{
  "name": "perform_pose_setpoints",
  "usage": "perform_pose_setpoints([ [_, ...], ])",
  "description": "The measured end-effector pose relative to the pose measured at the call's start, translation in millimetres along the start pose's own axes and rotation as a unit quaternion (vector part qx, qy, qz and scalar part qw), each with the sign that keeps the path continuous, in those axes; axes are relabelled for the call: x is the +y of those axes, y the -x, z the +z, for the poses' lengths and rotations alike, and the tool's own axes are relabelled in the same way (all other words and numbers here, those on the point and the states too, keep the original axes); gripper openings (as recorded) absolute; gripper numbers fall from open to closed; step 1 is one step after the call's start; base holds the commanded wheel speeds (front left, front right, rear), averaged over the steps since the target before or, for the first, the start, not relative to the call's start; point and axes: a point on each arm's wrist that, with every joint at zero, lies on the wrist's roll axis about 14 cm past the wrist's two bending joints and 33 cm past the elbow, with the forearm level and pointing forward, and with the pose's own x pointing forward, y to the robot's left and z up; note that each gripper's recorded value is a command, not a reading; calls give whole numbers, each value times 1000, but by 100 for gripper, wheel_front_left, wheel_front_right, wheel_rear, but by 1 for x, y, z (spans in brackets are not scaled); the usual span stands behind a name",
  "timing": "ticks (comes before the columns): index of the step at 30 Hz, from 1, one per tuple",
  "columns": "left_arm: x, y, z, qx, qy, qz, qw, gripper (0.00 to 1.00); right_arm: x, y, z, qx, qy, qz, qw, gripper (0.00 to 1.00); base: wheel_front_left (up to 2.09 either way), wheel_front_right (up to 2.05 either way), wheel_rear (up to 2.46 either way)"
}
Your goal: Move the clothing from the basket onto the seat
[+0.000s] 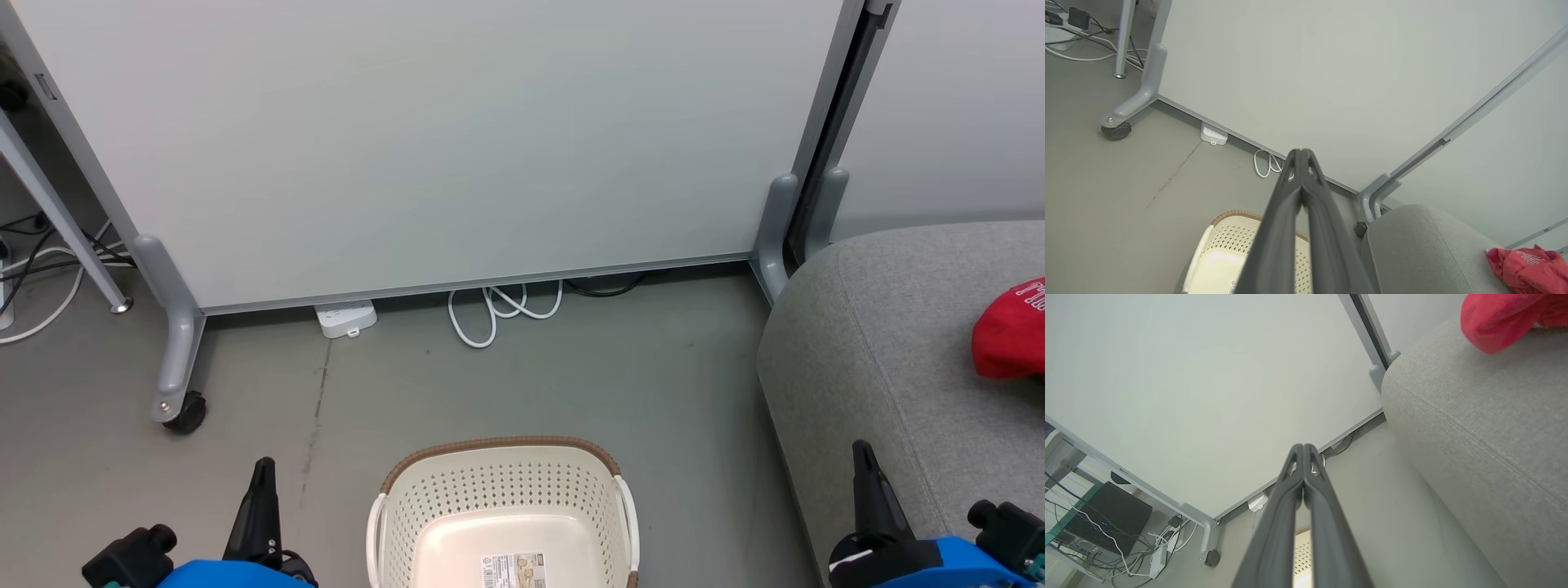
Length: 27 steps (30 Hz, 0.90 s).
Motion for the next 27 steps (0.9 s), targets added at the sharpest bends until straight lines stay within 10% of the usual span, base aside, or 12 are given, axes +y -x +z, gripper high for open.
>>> perform_pose_setpoints([
  [27, 4, -8, 9, 5, 190, 8, 982, 0, -2, -9, 10, -2, -203, -12, 979, 0, 0, 0, 0],
])
